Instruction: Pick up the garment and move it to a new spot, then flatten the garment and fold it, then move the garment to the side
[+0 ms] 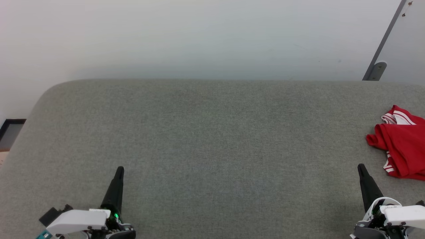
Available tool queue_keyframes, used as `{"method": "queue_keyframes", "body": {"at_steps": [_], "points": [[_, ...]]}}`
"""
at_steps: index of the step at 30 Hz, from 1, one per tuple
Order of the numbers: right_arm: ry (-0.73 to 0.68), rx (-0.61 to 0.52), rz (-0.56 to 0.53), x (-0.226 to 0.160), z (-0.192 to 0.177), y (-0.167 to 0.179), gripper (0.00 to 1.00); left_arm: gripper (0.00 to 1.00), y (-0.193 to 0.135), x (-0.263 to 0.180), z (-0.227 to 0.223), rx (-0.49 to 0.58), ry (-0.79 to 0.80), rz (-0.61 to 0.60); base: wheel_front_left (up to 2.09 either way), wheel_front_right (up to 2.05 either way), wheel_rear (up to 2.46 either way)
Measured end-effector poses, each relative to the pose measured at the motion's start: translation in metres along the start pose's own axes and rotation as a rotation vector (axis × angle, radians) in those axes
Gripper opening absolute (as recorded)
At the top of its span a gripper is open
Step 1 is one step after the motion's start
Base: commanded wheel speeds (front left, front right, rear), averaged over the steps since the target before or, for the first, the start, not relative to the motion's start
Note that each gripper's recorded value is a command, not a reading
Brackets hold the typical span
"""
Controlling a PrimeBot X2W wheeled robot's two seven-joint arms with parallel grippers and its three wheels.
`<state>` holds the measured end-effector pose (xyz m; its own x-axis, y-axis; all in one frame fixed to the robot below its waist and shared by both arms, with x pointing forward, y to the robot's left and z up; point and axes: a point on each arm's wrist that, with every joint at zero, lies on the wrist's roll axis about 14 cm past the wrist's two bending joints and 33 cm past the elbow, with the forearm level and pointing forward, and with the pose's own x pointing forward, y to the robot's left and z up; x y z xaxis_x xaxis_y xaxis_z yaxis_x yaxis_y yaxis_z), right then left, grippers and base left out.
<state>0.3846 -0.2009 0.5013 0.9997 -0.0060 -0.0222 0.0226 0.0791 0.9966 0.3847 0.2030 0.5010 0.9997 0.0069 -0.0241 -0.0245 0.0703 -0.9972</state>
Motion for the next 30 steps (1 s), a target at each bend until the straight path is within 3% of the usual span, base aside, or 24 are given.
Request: {"method": "queue_keyframes", "body": {"at_steps": [12,30], "points": [[0.006,0.081,0.012,0.0023,-0.0006,0.0026,0.00,0.00,-0.0036,0.0029,-0.0032,-0.074,0.008,-0.014,0.00,0.00,0.00],[0.006,0.081,0.019,0.0039,-0.0005,0.0049,0.00,0.00,-0.0038,0.0031,-0.0034,-0.074,0.008,-0.015,0.00,0.00,0.00]]}}
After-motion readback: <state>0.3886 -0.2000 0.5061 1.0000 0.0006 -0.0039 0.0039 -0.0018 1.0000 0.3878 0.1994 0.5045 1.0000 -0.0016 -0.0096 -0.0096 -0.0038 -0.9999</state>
